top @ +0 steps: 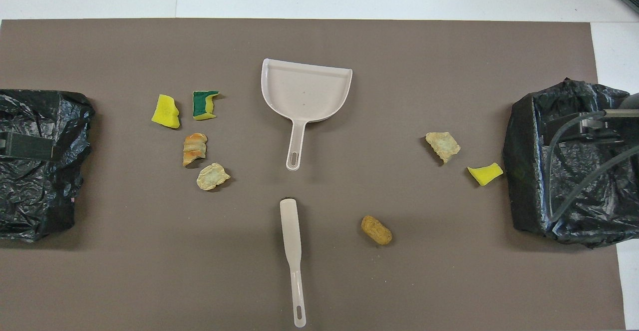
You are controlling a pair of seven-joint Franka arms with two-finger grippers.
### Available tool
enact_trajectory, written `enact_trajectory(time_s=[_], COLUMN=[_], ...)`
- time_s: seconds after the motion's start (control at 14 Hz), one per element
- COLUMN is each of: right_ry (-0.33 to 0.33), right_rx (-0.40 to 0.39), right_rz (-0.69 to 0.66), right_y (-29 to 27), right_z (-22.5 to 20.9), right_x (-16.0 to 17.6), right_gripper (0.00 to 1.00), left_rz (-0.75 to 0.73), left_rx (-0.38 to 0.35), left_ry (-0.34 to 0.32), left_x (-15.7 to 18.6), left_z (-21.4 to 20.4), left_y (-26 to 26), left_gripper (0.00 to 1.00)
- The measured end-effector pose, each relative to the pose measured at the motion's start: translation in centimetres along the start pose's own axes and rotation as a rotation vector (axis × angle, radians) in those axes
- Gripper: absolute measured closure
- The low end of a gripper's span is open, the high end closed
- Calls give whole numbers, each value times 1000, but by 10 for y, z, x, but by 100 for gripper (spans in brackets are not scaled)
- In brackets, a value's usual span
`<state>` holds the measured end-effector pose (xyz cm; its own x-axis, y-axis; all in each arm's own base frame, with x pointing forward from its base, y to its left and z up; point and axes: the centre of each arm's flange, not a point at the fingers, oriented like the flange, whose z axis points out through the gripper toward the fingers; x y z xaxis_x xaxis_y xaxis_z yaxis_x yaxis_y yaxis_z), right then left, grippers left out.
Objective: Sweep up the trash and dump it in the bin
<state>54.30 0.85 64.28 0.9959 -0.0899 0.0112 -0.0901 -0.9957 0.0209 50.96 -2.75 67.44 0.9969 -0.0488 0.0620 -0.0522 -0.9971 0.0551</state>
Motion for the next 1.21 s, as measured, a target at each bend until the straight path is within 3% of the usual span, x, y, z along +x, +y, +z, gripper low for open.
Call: enact_trajectory(time_s=[1.21], right_ry=[-1], right_rx=[0], right_rz=[1], right_y=[0], right_z=[0], right_x=[0], right_gripper=[0], left_rz=[-19], left_rx=[-1], left_ry=[-5], left_x=[-1], left_z=[0], left_y=[-9], left_gripper=[0])
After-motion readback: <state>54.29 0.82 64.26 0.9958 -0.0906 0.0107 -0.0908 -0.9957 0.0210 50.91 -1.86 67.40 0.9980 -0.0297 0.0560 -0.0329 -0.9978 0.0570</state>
